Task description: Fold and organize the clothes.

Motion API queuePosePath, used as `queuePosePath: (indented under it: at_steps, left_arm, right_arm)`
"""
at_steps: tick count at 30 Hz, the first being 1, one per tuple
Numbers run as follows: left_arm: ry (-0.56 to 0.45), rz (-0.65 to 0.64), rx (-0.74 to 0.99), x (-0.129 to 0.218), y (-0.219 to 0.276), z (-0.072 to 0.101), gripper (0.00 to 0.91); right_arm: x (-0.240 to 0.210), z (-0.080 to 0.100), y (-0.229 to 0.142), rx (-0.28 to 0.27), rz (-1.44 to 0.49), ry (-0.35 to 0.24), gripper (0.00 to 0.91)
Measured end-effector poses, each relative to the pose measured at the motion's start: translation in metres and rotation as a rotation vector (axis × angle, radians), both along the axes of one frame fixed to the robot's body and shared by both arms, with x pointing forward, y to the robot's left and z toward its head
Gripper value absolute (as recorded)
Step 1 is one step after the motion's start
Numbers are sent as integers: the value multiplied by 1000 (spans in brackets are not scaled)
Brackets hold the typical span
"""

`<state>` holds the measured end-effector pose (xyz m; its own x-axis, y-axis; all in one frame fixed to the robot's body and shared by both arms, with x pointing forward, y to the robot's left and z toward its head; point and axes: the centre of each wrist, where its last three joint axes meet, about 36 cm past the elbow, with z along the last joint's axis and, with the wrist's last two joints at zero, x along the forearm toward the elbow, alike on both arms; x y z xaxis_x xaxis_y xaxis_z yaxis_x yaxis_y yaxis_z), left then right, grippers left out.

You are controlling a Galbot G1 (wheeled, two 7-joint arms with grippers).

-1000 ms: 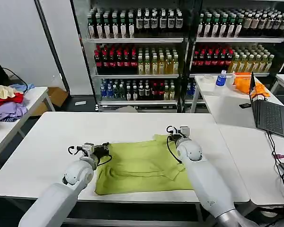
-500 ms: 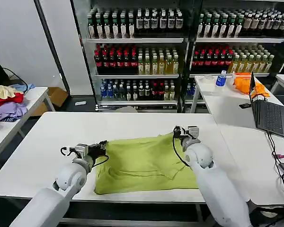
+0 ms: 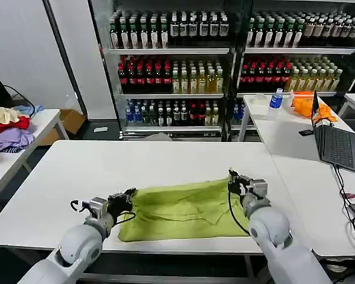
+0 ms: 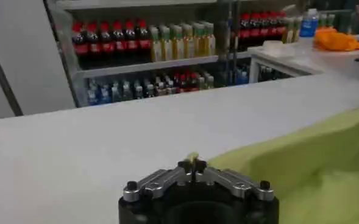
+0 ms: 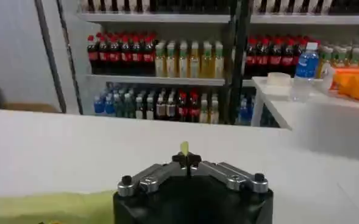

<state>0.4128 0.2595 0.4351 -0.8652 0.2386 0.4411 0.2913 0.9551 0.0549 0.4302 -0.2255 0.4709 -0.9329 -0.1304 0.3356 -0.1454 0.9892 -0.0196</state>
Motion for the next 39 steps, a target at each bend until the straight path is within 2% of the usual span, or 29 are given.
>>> queuePosePath:
  at_steps: [4, 11, 13, 14, 15, 16, 27, 33, 39]
  left_arm:
    - [7, -8, 2, -16, 0, -3, 30]
    - [38, -14, 10, -39, -2, -18, 30]
    - [40, -14, 17, -42, -3, -21, 81]
    - [41, -14, 21, -43, -4, -23, 464]
    - [41, -14, 24, -44, -4, -24, 675]
    - [42, -12, 29, -46, -4, -25, 907]
    - [11, 6, 31, -61, -6, -23, 907]
    - [-4, 57, -2, -70, -10, -18, 907]
    - [17, 131, -61, -76, -22, -21, 907]
  right_arm:
    - [-24, -2, -1, 0, 3, 8, 0]
    - [-49, -11, 1, -12, -4, 40, 0]
    - [-54, -14, 2, -15, -6, 47, 0]
    - [-55, -15, 3, -16, -7, 51, 0]
    - [-57, -16, 4, -18, -9, 54, 0]
    - [-59, -18, 4, -19, -9, 58, 907]
    - [-80, -17, 5, -32, -14, 60, 907]
    - [-94, -15, 3, -48, -24, 53, 907]
    - [-105, -17, 4, -57, -34, 63, 907]
